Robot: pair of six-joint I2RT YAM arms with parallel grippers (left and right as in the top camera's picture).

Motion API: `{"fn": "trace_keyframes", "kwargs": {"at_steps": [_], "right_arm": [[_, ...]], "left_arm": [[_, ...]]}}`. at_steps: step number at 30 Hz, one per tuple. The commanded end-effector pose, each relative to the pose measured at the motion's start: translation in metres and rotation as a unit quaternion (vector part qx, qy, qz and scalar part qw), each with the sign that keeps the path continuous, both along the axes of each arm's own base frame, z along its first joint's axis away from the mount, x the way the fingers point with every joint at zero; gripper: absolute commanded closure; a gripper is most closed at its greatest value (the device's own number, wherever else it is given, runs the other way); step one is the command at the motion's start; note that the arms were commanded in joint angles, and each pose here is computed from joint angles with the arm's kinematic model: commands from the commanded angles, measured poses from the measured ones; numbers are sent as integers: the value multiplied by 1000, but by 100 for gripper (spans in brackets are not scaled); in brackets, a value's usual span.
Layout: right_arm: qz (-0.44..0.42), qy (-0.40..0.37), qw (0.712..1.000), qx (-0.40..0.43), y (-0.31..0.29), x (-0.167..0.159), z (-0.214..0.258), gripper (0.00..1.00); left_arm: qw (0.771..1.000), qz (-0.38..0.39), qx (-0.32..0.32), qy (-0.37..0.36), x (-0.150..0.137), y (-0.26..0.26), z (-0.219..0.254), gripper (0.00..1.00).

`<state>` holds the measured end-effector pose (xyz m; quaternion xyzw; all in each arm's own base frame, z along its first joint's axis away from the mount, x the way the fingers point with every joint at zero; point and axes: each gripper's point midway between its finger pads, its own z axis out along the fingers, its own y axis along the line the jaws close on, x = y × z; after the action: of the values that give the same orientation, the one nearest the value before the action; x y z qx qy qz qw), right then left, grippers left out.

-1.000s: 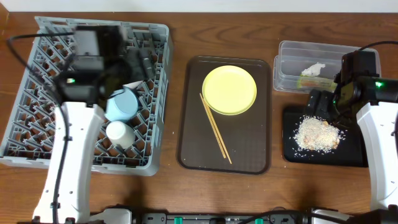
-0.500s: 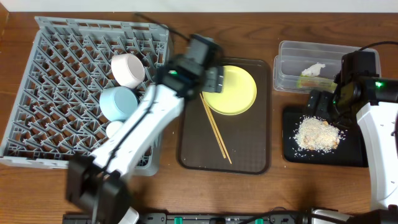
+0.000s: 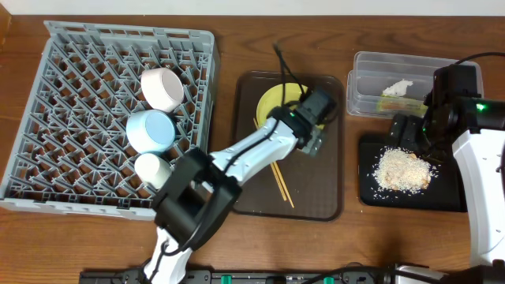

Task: Sort waste into correct bins and load items into the dishwasher
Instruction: 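Grasp the yellow plate edge with the left gripper and lift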

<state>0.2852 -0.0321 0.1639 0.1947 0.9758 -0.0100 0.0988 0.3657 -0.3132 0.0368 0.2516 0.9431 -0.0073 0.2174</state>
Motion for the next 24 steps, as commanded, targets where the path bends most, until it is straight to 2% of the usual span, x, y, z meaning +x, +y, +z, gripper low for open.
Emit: {"fn": "trace_keyframes", "kwargs": {"at_steps": [1, 8, 11, 17, 20, 24], "right_arm": [[0, -13, 1000, -8, -5, 2, 8, 1], [0, -13, 1000, -7, -5, 2, 8, 1], [0, -13, 1000, -8, -5, 2, 8, 1], [0, -13, 1000, -8, -5, 3, 8, 1], [0, -13, 1000, -8, -5, 3, 8, 1], [0, -13, 1000, -8, -5, 3, 8, 1]], "left_arm": [[999, -44, 19, -18, -1, -14, 1, 6], [996, -78, 43, -5, -13, -21, -23, 7], [996, -78, 53, 6, -15, -19, -38, 14], [995, -79, 61, 14, -17, -17, -49, 40], [995, -79, 62, 15, -17, -17, -50, 65], [995, -79, 62, 15, -17, -17, -50, 81]]}}
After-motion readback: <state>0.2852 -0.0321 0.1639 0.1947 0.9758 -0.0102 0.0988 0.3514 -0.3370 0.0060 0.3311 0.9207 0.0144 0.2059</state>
